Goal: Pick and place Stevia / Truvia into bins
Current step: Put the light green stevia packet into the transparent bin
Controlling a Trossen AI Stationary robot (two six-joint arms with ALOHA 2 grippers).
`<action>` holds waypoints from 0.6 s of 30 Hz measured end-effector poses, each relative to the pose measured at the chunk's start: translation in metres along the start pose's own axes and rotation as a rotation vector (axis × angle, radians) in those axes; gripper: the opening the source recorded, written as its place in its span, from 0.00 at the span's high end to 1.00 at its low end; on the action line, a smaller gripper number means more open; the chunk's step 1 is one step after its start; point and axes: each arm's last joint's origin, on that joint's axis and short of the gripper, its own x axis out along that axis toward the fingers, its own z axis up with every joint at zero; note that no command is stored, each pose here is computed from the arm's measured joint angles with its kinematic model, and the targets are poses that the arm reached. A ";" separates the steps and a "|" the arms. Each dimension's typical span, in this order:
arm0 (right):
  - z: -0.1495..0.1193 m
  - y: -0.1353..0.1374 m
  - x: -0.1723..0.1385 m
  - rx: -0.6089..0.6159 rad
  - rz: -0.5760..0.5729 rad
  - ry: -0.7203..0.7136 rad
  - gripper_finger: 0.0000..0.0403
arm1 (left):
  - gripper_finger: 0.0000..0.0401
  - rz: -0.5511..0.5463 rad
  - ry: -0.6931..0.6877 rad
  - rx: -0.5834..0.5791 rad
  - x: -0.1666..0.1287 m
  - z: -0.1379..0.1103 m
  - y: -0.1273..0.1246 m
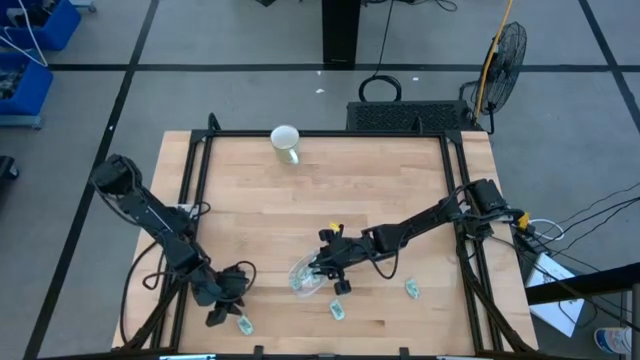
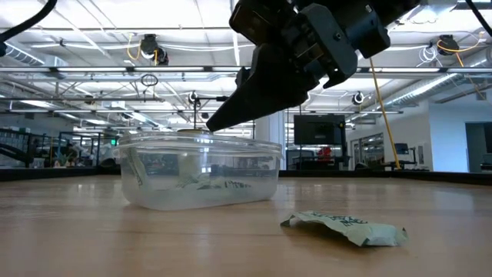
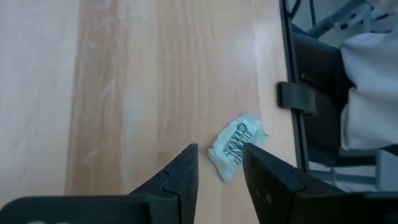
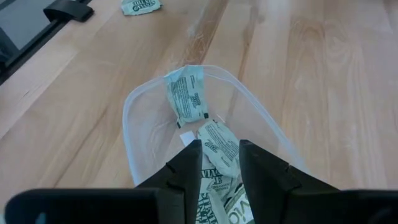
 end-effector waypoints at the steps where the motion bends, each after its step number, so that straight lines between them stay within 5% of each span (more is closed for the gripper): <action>1: 0.000 0.000 0.000 0.000 0.000 0.000 0.75 | 0.68 0.005 -0.005 -0.002 0.000 0.000 0.001; 18: 0.000 -0.001 0.000 0.000 -0.001 0.003 0.75 | 0.68 -0.020 0.083 0.013 0.032 -0.005 0.004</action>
